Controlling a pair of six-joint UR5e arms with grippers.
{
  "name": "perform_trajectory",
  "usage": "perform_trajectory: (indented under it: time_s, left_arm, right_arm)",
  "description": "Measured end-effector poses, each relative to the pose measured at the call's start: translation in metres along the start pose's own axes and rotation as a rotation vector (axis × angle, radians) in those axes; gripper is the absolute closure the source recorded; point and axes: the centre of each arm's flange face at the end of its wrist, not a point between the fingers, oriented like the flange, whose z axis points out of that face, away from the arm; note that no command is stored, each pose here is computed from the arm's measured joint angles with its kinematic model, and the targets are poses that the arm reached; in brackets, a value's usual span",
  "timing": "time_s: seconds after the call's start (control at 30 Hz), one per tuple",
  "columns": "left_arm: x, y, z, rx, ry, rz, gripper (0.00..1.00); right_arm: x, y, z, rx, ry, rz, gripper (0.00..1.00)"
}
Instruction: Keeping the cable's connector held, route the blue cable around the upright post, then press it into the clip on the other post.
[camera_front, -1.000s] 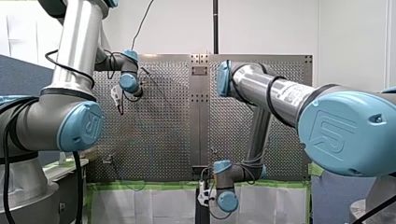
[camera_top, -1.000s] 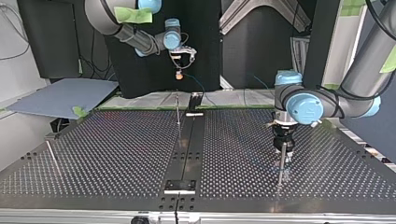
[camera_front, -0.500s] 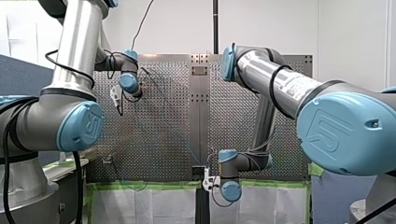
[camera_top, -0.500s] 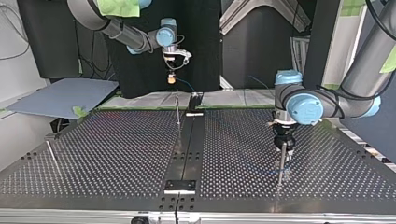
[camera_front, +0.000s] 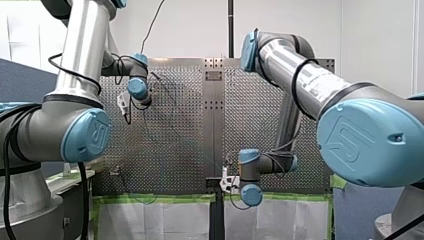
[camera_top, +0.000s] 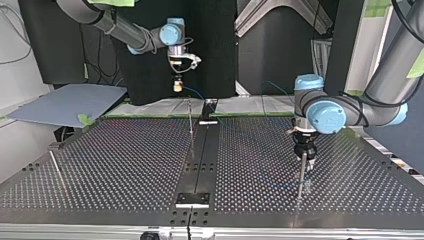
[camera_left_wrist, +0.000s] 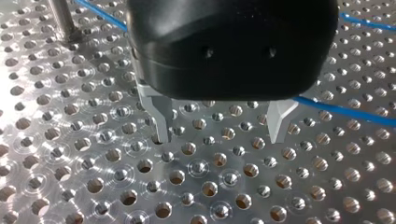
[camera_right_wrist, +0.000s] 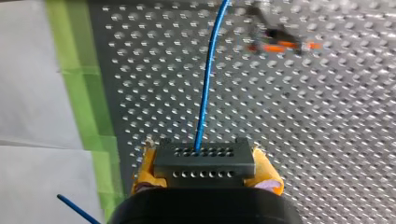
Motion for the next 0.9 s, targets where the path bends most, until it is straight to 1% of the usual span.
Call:
perform_trajectory:
  time_s: [0.13,0.23,0.3,0.37,0.43,0.5,0.6,0.7,0.8,0.9]
  left_arm:
    - [0.001,0.000,-0.001,-0.003,0.007,0.001,0.00]
    - [0.001,0.000,-0.001,-0.005,0.011,0.001,0.00]
    - [0.001,0.000,-0.002,-0.006,0.014,0.001,0.00]
    - [0.002,0.001,-0.002,-0.006,0.016,0.001,0.00]
    - [0.002,0.001,-0.002,-0.009,0.016,0.001,0.00]
    - [0.002,0.001,-0.002,-0.014,0.016,0.001,0.00]
    - [0.002,0.001,-0.002,-0.019,0.015,0.003,0.00]
    - [0.002,0.001,-0.003,-0.022,0.016,0.004,0.00]
    - [0.002,0.001,-0.003,-0.022,0.016,0.004,0.00]
    - [0.002,0.001,-0.003,-0.021,0.016,0.004,0.00]
  right_arm:
    - [0.015,0.006,-0.003,-0.004,0.030,0.008,1.00]
    - [0.026,0.012,-0.007,-0.009,0.042,0.011,1.00]
    - [0.033,0.016,-0.009,-0.013,0.045,0.007,1.00]
    - [0.037,0.019,-0.013,-0.015,0.044,-0.001,1.00]
    - [0.035,0.023,-0.019,-0.014,0.033,-0.012,1.00]
    - [0.026,0.028,-0.028,-0.013,0.013,-0.020,1.00]
    - [0.008,0.036,-0.043,-0.016,-0.018,-0.028,1.00]
    - [-0.003,0.043,-0.056,-0.020,-0.045,-0.033,1.00]
    - [-0.007,0.047,-0.062,-0.017,-0.060,-0.035,1.00]
    - [-0.007,0.048,-0.060,-0.007,-0.060,-0.036,1.00]
